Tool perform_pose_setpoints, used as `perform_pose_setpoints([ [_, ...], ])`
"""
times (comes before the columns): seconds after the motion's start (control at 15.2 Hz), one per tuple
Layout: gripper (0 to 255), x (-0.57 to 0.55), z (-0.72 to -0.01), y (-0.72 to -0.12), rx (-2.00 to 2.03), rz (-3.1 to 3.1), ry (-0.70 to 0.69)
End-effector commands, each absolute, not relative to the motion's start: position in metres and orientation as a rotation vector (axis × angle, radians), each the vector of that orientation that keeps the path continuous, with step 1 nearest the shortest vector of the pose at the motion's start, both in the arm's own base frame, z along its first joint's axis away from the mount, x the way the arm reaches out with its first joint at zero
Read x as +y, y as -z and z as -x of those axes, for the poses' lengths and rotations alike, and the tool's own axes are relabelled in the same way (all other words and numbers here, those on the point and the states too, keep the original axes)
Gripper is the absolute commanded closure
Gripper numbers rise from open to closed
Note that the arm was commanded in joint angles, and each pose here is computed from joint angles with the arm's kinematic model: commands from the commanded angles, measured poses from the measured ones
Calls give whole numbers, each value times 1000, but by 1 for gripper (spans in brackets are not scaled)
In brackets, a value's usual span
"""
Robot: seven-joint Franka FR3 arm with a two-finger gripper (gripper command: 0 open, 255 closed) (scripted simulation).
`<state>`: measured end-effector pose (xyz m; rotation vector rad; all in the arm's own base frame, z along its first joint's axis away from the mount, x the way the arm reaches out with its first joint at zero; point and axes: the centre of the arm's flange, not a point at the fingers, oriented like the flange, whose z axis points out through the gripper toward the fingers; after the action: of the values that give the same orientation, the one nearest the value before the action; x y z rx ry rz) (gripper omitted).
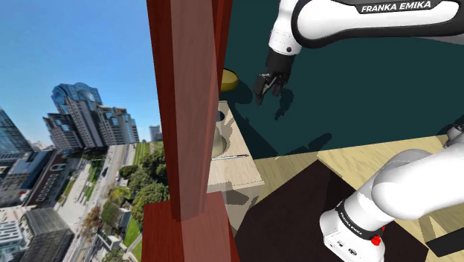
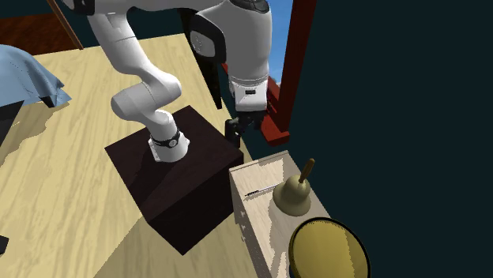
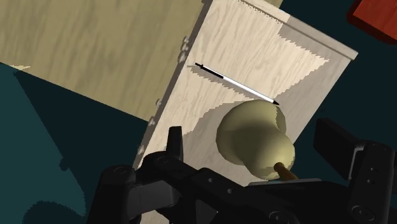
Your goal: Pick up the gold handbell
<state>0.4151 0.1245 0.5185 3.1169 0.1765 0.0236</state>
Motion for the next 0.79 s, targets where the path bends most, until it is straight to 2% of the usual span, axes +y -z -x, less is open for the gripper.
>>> perform_pose_setpoints([
  [0.0, 0, 146, -435, -512, 176, -3102, -24],
  [0.73, 0, 247, -538, -459, 174, -3014, -20],
])
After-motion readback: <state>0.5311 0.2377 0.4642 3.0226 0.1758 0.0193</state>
